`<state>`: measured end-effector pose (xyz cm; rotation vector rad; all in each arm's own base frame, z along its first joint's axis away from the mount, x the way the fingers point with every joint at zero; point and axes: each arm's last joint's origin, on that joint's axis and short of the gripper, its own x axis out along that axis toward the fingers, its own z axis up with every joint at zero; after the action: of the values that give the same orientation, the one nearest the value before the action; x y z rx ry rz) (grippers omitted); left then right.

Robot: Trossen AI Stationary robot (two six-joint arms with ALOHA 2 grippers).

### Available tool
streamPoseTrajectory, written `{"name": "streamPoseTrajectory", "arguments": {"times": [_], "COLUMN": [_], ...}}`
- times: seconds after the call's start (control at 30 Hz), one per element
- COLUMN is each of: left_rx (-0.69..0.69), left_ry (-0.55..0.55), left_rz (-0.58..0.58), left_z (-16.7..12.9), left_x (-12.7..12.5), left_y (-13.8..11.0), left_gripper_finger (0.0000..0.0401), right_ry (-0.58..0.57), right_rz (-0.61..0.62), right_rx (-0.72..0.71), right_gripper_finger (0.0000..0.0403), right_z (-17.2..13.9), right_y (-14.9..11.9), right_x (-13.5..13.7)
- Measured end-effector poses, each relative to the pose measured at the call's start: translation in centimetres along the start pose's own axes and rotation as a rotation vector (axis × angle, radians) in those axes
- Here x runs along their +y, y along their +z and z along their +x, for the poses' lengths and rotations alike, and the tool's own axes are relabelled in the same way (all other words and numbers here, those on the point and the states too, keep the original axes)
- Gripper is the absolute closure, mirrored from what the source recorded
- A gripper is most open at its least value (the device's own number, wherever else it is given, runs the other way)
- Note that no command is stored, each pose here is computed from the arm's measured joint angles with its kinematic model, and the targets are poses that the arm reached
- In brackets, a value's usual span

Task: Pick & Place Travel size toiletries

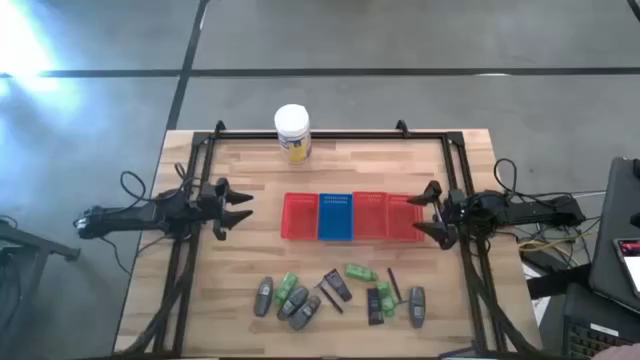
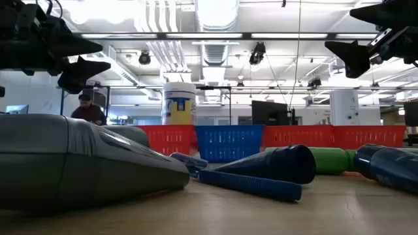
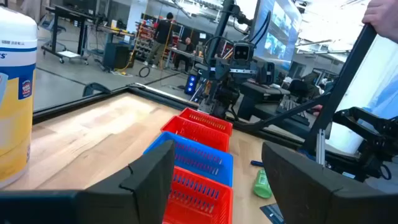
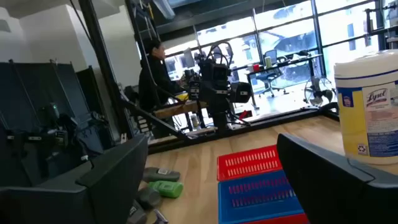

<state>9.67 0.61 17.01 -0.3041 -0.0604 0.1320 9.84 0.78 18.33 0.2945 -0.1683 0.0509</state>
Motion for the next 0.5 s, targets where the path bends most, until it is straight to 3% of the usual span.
{"name": "streamPoseTrajectory", "arguments": {"times": [0.5], "left_rx": [0.000], "left_ry": [0.000], "left_rz": [0.000], "left_z": [0.00], "left_x": [0.00], "left_y": [0.00], "left_gripper_finger": [0.0153], "right_ry": [0.000], "right_rz": [0.000], "right_rx": [0.000], "right_gripper_finger": [0.0070], "right_z": [0.00], "right_y": [0.00], "right_x": [0.00]}}
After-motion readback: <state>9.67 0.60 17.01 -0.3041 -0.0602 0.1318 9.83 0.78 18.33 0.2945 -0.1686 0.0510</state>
